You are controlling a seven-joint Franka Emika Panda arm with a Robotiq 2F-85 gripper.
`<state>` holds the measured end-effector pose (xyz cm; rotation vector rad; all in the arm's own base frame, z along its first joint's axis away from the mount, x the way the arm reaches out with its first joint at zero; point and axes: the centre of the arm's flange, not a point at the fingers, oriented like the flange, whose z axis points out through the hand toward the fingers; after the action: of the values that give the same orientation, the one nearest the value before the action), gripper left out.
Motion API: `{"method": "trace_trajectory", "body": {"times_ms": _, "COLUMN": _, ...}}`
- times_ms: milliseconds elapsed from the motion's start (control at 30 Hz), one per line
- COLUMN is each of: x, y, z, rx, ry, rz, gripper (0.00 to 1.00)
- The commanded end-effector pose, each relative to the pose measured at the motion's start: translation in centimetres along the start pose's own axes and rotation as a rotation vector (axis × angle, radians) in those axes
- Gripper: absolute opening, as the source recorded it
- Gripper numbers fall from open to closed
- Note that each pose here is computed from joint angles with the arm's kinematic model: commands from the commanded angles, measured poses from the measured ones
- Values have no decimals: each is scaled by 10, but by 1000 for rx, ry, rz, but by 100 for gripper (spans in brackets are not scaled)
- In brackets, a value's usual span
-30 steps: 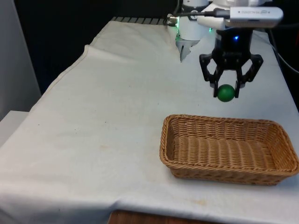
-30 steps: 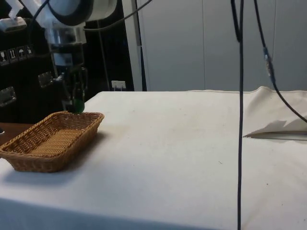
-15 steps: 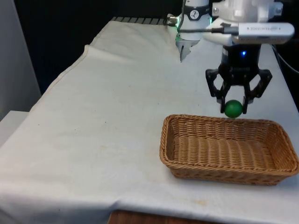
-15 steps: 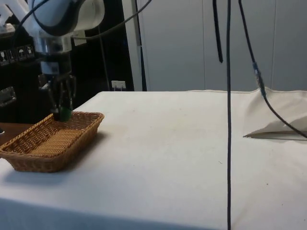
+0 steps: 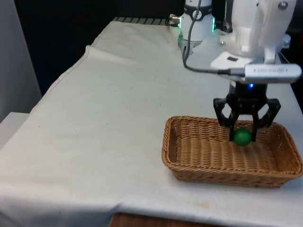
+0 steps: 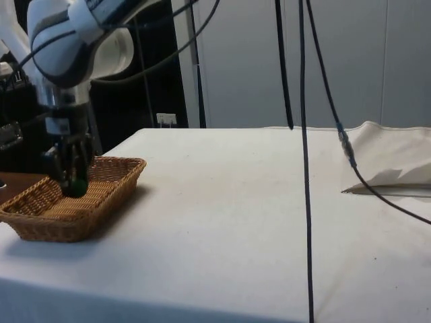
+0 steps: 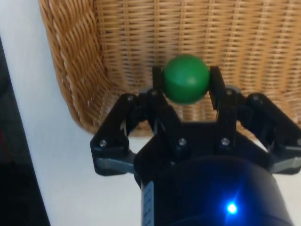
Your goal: Pick up the ball and place it into the basket.
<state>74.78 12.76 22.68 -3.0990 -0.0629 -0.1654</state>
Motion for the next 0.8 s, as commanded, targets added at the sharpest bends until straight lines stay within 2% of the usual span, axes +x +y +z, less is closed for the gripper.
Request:
{"method": "trace_trajectory", "body": {"times_ms": 0, "x": 1, "y": -1, "z": 5, "rx": 10, "ry": -2, "rz": 1, "gripper": 0}}
{"method": "trace_trajectory", "body": {"times_ms": 133, "x": 2, "y": -2, "z": 15, "rx": 13, "ry": -3, "rz": 1, "gripper": 0}}
{"method": "trace_trajectory", "body": {"times_ms": 267, "x": 1, "y": -2, "z": 15, "rx": 1, "ry": -2, "rz": 0, "gripper": 0}}
{"method": "trace_trajectory", "body": {"times_ms": 400, "x": 2, "y": -3, "z": 15, "rx": 4, "ry": -3, "rz": 1, "gripper": 2}}
{"method": "trace_trajectory", "body": {"times_ms": 467, "x": 1, "y": -2, "z": 16, "rx": 3, "ry": -4, "rz": 0, "gripper": 14}}
{"method": "trace_trajectory", "body": {"times_ms": 533, "x": 2, "y": -3, "z": 15, "rx": 2, "ry": -1, "rz": 0, "gripper": 31}}
{"method": "trace_trajectory", "body": {"times_ms": 567, "x": 2, "y": -2, "z": 15, "rx": 3, "ry": -3, "rz": 0, "gripper": 31}}
{"method": "trace_trajectory", "body": {"times_ms": 600, "x": 1, "y": -2, "z": 16, "rx": 2, "ry": -3, "rz": 0, "gripper": 48}}
{"method": "trace_trajectory", "body": {"times_ms": 700, "x": 1, "y": -2, "z": 16, "rx": 2, "ry": -4, "rz": 0, "gripper": 74}}
{"method": "trace_trajectory", "body": {"times_ms": 767, "x": 1, "y": -2, "z": 15, "rx": 1, "ry": -3, "rz": 0, "gripper": 96}}
